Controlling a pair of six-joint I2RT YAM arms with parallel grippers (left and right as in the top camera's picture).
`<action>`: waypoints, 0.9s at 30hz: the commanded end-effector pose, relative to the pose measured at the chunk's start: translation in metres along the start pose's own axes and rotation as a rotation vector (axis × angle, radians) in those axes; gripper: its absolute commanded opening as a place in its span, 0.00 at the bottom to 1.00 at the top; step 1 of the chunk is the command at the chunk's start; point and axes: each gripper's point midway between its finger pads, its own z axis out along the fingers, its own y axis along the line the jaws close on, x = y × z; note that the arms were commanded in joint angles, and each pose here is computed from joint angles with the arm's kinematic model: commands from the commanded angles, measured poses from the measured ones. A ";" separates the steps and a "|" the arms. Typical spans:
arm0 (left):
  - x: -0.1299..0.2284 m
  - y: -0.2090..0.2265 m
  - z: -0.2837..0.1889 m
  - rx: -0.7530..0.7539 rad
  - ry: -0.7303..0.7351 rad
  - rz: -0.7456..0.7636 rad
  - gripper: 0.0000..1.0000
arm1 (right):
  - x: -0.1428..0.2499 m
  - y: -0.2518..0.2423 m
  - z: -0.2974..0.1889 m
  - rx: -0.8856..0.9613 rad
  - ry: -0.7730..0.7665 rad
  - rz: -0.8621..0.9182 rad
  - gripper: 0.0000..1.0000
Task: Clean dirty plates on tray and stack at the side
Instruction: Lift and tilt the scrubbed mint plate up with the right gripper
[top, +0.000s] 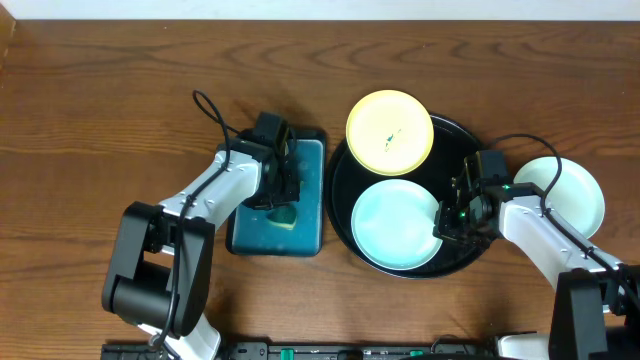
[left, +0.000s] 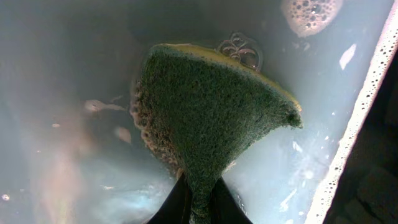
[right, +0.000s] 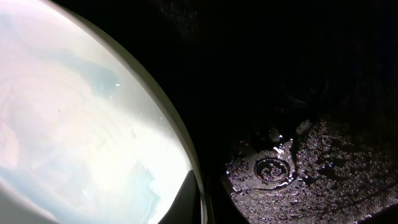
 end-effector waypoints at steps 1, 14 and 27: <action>0.017 0.017 0.024 -0.067 0.079 -0.020 0.07 | 0.001 -0.004 0.001 0.029 -0.007 -0.001 0.01; 0.018 0.017 0.024 -0.064 0.080 -0.020 0.07 | -0.012 0.006 -0.016 0.009 -0.056 -0.046 0.01; 0.018 0.017 0.024 -0.064 0.080 -0.020 0.07 | -0.054 -0.004 -0.112 0.171 -0.424 -0.126 0.01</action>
